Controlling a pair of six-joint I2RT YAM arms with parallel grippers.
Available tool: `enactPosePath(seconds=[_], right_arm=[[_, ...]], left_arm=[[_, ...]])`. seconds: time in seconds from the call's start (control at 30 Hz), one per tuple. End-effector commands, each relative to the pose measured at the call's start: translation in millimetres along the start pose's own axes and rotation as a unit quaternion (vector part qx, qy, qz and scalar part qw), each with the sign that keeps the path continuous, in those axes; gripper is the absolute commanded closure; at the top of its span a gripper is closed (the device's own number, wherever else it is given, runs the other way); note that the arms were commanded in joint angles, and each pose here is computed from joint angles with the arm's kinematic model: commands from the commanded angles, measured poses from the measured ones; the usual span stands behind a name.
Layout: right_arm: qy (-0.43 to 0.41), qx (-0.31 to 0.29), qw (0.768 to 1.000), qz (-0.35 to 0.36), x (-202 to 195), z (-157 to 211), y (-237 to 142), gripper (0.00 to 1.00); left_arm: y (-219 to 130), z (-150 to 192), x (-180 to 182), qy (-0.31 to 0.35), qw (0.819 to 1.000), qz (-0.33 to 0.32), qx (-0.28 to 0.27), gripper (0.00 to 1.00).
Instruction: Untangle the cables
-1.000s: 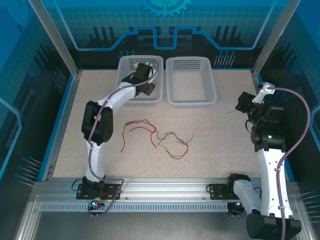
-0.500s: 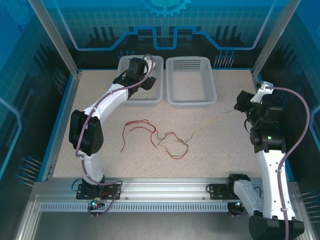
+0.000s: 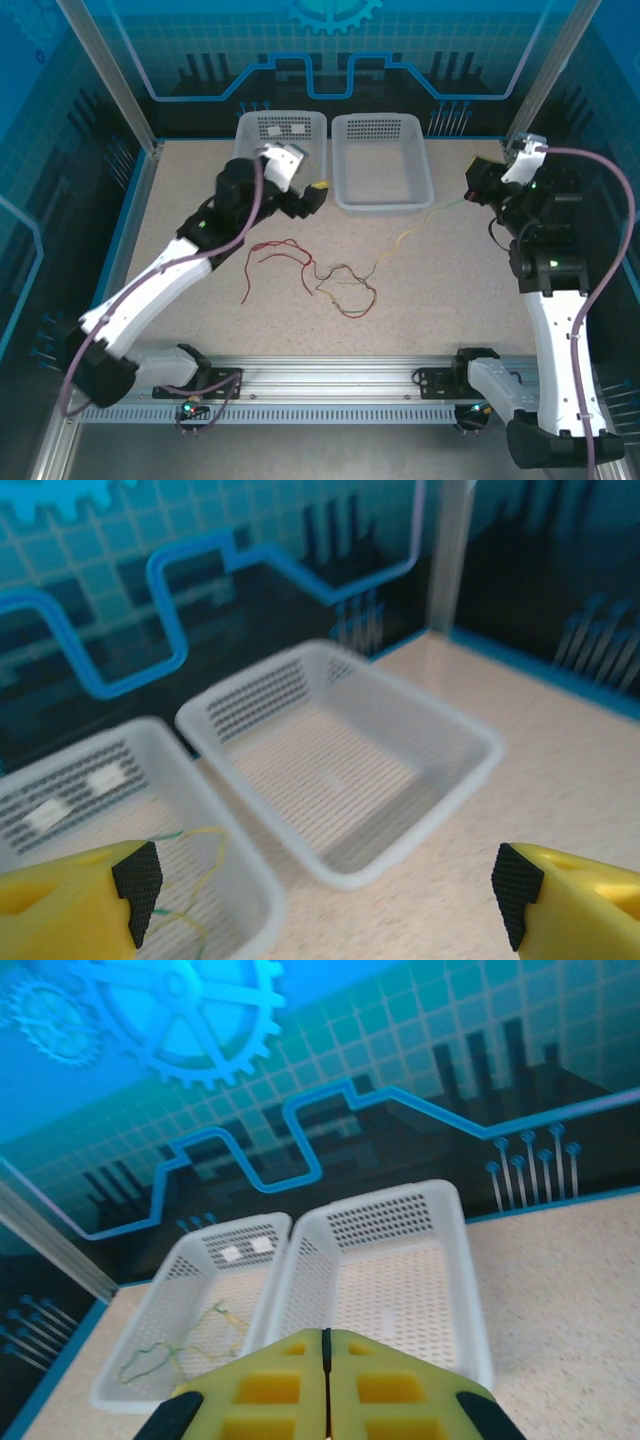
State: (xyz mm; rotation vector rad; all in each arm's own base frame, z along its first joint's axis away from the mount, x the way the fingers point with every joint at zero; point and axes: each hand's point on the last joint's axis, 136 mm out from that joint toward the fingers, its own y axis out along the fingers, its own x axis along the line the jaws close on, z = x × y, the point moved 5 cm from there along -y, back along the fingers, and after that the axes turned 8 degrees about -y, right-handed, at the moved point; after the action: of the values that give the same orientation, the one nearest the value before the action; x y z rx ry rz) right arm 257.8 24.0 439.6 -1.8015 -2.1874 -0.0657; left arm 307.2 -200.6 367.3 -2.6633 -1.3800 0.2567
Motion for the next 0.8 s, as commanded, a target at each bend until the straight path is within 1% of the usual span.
enactPosePath(seconds=[0.0,0.07,0.1,0.17,0.23,0.27,0.33,0.4,0.47,0.57,0.6,0.67,0.7,0.77], right_arm=[[0.007,0.012,0.999,-0.050,21.8,-14.2,-11.9,1.00],[0.024,0.007,0.996,-0.090,33.9,-19.1,-12.2,1.00],[0.035,0.003,0.993,-0.115,41.0,-19.7,-10.3,1.00],[0.045,-0.001,0.988,-0.147,53.1,-16.6,-3.5,1.00],[0.039,-0.003,0.986,-0.160,65.7,-11.5,3.5,1.00],[0.030,-0.006,0.986,-0.163,72.1,-9.2,6.9,1.00],[0.019,-0.014,0.985,-0.169,83.3,-5.5,11.1,1.00],[0.009,-0.024,0.981,-0.195,99.6,-2.1,15.7,1.00],[-0.003,-0.026,0.979,-0.204,110.5,1.1,19.5,1.00],[-0.021,-0.024,0.977,-0.213,122.8,6.5,25.1,1.00],[-0.022,-0.024,0.977,-0.212,124.3,8.5,26.7,1.00],[-0.017,-0.030,0.977,-0.209,124.2,10.6,28.8,1.00],[-0.017,-0.036,0.978,-0.204,122.9,11.3,30.2,1.00],[-0.023,-0.043,0.980,-0.192,120.1,11.3,31.7,1.00]], left_arm=[[-13.0,9.9,-27.3,-0.021,0.994,0.105,-0.030,0.10],[-21.4,17.0,-44.9,-0.003,0.987,0.156,-0.024,0.12],[-25.7,21.1,-57.1,0.012,0.982,0.189,-0.018,0.11],[-30.8,28.1,-77.8,0.040,0.972,0.231,-0.014,0.08],[-34.2,32.8,-95.6,0.064,0.962,0.266,-0.010,0.05],[-34.6,34.3,-102.2,0.068,0.958,0.278,-0.009,0.02],[-31.2,36.8,-110.4,0.064,0.952,0.300,-0.006,0.01],[-23.8,39.2,-115.9,0.057,0.949,0.309,0.010,0.01],[-18.9,42.3,-122.1,0.052,0.944,0.324,0.019,0.01],[-19.2,44.1,-131.7,0.054,0.934,0.353,0.012,0.01],[-18.5,44.4,-133.3,0.051,0.932,0.359,0.006,0.02],[-14.8,47.7,-136.3,0.046,0.928,0.368,0.015,0.04],[-13.9,48.1,-137.4,0.041,0.927,0.372,0.021,0.06],[-16.1,49.2,-139.0,0.040,0.923,0.381,0.023,0.13]])
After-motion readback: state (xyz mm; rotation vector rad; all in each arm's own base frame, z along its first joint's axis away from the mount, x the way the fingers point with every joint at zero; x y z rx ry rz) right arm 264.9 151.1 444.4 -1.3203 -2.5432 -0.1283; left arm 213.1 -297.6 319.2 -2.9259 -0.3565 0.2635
